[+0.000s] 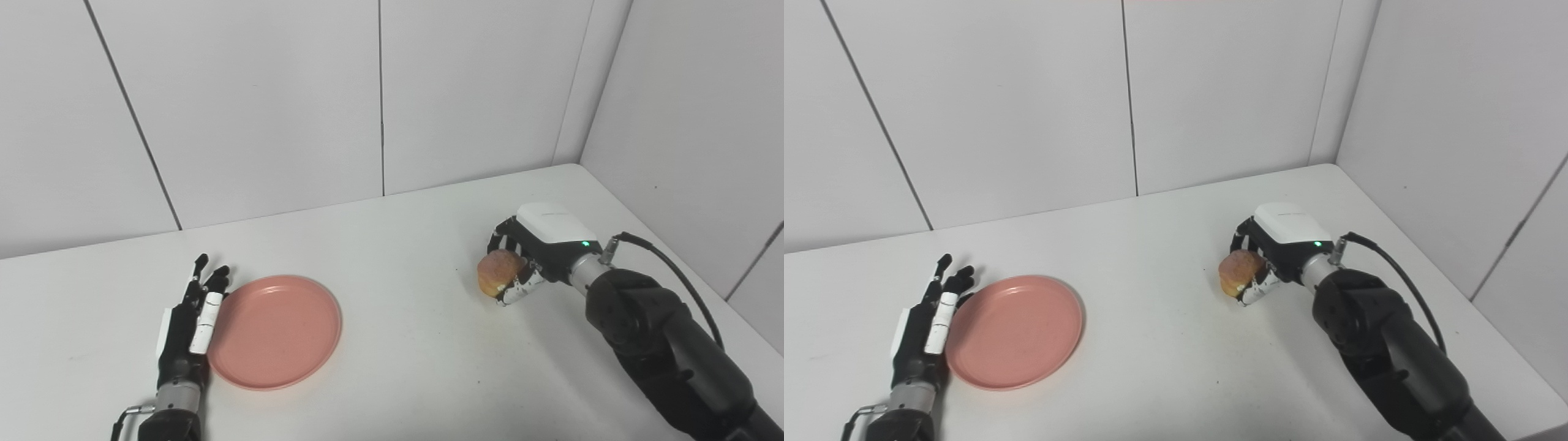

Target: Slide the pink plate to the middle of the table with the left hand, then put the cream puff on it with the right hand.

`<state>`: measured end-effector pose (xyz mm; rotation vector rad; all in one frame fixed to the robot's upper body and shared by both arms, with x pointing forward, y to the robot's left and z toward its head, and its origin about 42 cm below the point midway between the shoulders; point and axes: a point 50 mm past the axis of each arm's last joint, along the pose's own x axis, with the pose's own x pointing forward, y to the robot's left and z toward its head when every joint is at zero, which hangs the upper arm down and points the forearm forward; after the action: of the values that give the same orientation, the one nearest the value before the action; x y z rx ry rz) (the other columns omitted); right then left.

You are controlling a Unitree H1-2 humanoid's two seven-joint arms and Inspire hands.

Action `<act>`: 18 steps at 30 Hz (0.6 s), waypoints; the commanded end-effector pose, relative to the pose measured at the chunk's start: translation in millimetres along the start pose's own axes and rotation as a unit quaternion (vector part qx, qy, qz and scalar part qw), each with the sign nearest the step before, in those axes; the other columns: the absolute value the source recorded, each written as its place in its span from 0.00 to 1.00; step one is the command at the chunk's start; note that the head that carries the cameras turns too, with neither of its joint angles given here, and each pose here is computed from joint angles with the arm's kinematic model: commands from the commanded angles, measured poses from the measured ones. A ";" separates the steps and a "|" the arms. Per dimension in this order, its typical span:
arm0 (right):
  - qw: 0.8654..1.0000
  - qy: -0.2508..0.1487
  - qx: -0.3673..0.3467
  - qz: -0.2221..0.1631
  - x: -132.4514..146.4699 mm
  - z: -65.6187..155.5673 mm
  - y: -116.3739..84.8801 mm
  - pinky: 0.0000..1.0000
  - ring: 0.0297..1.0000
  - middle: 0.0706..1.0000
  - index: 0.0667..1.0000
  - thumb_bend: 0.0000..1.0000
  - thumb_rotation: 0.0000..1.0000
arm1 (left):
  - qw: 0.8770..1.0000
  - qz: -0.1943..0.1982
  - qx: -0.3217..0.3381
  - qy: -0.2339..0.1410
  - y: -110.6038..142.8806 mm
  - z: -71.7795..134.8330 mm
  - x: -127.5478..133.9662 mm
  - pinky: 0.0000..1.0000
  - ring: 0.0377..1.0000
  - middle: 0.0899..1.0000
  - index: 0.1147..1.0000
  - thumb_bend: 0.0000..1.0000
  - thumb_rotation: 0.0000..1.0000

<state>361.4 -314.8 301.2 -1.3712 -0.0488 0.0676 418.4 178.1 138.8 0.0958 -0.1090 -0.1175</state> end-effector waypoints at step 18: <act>0.986 -0.147 0.045 -0.068 -1.1 46.3 -36.3 0.19 0.24 0.35 0.47 0.52 0.00 | 0.999 0.004 -0.002 0.043 -75.4 -5.3 -6.5 0.77 0.85 0.86 0.92 0.80 0.85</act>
<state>354.8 -281.8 325.0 -1.2471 -0.2686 0.1906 409.5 129.1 138.0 0.0951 -0.1023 -0.0453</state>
